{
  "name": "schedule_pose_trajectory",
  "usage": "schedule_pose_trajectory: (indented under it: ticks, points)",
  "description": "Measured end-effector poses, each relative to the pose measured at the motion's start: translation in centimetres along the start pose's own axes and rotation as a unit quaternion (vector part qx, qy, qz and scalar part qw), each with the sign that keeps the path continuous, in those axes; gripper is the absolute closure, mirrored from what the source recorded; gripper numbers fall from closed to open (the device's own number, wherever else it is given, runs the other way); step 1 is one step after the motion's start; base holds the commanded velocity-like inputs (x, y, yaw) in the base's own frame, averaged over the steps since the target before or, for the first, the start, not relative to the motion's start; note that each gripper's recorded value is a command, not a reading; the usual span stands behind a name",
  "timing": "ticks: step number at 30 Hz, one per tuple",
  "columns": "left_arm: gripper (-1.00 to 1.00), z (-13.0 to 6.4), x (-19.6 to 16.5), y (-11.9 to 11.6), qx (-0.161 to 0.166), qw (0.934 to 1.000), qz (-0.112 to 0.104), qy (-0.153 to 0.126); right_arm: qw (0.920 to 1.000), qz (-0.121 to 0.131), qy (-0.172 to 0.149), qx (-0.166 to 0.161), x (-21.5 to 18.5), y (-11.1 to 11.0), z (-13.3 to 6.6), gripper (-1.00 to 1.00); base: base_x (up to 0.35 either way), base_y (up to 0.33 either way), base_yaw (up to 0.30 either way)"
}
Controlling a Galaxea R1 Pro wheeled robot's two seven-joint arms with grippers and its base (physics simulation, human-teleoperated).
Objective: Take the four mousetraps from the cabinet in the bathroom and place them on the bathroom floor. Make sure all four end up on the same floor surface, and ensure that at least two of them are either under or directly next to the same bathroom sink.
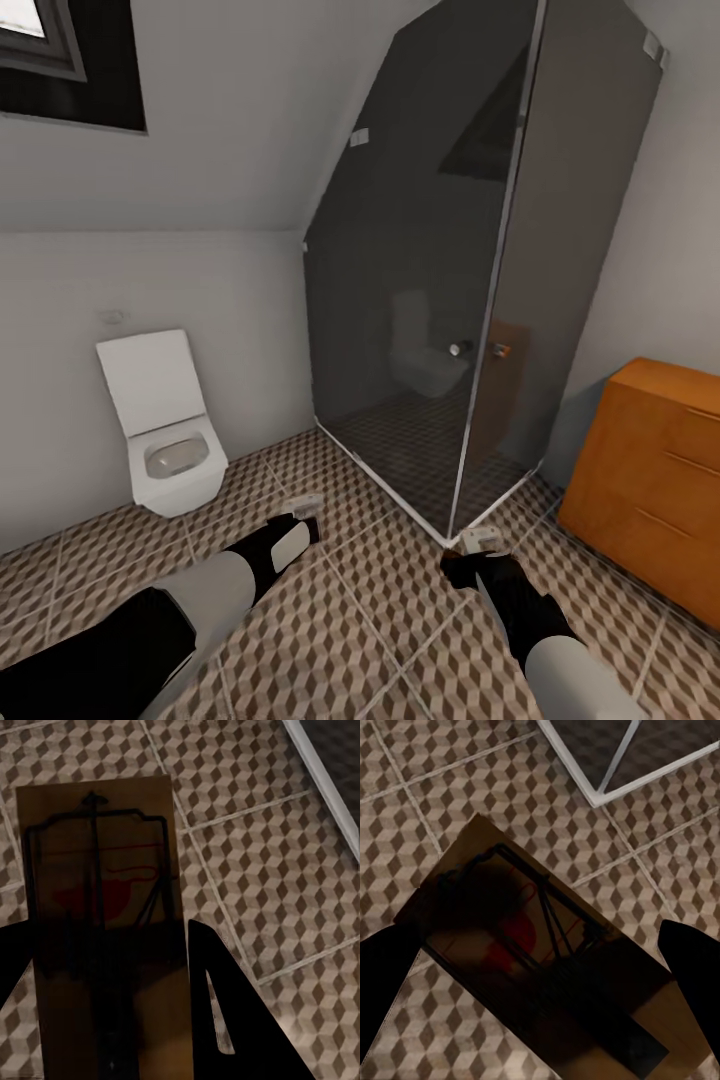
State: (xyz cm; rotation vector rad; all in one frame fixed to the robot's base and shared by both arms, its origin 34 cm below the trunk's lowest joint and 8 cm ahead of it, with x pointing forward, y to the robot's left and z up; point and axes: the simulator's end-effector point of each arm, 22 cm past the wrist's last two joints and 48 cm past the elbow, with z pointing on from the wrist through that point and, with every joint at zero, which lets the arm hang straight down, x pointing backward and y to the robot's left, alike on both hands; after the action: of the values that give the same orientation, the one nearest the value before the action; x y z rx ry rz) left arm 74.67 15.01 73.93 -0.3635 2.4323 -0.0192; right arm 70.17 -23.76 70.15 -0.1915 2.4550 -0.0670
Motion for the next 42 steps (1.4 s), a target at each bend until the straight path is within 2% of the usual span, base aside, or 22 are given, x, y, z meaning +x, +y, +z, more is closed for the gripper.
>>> schedule_pose_trajectory:
  ticks: [20,42]
  points:
    - [1.00,-0.01,-0.01,0.07,-0.001,1.0000,0.000,0.000,1.0000,0.000,0.000,0.000,0.02,0.02,0.00,1.00,0.010,0.000,0.300]
    - [1.00,-0.08,-0.07,-0.02,0.000,1.0000,0.001,-0.001,1.0000,0.000,0.000,0.000,0.00,0.00,-0.05,1.00,0.301,0.000,0.300]
